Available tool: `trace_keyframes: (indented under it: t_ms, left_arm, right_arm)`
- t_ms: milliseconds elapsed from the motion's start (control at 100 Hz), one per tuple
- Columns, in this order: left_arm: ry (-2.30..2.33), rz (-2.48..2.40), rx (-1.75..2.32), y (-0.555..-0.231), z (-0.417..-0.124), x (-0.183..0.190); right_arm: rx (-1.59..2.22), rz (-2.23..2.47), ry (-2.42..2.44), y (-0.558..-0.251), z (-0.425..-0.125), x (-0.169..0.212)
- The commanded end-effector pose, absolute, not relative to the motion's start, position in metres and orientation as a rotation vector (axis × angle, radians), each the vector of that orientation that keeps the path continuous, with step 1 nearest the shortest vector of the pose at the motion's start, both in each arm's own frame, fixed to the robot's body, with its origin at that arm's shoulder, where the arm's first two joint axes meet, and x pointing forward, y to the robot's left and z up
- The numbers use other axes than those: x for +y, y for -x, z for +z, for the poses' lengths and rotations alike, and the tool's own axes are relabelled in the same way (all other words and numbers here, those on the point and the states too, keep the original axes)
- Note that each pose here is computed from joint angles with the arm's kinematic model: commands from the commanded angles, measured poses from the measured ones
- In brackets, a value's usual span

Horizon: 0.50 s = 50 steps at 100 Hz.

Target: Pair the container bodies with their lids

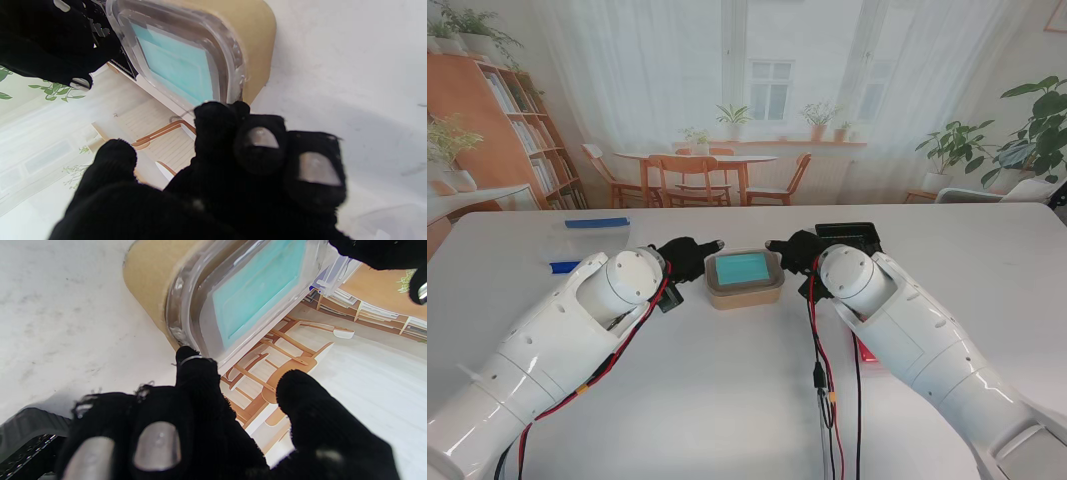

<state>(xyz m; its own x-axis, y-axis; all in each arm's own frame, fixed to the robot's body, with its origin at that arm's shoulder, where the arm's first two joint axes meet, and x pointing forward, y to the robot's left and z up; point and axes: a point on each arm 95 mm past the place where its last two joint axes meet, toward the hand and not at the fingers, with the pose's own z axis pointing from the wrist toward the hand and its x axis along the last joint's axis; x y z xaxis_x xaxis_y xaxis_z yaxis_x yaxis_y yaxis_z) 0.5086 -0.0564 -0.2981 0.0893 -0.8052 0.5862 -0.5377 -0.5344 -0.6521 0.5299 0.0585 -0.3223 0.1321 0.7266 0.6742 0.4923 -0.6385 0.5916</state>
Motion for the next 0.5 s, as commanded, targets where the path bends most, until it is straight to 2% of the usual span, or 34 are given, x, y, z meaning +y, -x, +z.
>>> trace_keyframes:
  t_ms: [0,490]
  left_arm:
    - [2.108,-1.428,1.360,-0.5058,-0.2984,-0.0650]
    - [2.119,-1.383,1.368,-0.5036,-0.3034,-0.0649]
  right_arm:
    - [1.224,1.535,-2.191,-0.5276,-0.3201,0.0693]
    - [1.195,1.510,-2.202,-0.5234,-0.3270,0.0694]
